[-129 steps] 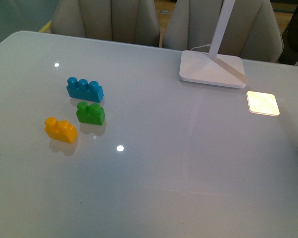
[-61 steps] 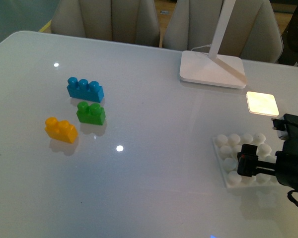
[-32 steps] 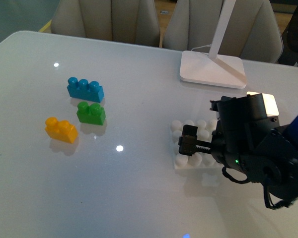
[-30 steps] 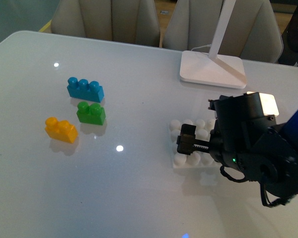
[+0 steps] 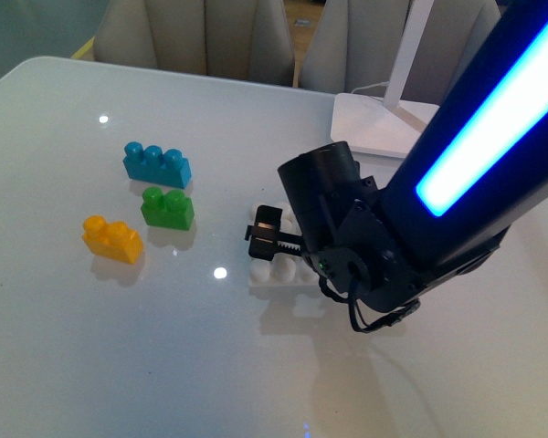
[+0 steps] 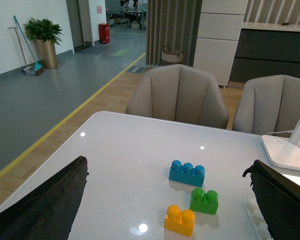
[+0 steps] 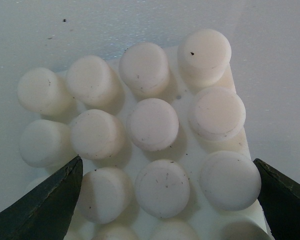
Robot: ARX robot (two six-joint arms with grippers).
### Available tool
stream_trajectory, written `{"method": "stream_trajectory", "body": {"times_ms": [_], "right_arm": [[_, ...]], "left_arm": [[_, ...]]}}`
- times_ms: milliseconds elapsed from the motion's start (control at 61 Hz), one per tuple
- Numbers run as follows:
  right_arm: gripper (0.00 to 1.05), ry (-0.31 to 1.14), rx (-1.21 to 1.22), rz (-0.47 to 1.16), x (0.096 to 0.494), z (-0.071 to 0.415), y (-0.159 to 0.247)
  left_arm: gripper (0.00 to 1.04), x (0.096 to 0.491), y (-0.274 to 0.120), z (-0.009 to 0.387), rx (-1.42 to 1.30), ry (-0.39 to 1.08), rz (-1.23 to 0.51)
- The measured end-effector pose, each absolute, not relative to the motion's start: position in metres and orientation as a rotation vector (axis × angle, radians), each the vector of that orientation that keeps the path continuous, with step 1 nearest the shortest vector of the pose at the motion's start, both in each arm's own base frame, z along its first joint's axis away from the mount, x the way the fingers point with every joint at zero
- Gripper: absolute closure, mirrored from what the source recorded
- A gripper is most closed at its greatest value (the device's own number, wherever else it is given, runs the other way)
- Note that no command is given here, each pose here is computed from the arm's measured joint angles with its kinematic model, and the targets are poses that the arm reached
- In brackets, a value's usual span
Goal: Insert yellow block into base center
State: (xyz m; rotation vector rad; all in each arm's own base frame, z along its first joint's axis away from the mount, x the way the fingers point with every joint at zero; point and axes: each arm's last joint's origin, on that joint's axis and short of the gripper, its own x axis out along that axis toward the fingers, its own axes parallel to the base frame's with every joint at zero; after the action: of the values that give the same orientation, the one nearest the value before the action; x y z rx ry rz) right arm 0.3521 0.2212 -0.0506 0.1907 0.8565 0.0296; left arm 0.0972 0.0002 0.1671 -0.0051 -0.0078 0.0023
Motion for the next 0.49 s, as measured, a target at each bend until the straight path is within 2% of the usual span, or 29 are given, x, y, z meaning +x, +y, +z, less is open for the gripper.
{"method": "stream_trajectory", "body": {"times_ms": [246,492], "right_arm": [[0.09,0.858,0.238,0.039,0.354,-0.049,0.248],[0.09,0.858,0.264,0.044,0.355,-0.048,0.253]], "left_arm": [[0.07,0.097,0.000,0.167,-0.005,-0.008,0.002],[0.07,0.097,0.000,0.167,-0.005,-0.008,0.002]]}}
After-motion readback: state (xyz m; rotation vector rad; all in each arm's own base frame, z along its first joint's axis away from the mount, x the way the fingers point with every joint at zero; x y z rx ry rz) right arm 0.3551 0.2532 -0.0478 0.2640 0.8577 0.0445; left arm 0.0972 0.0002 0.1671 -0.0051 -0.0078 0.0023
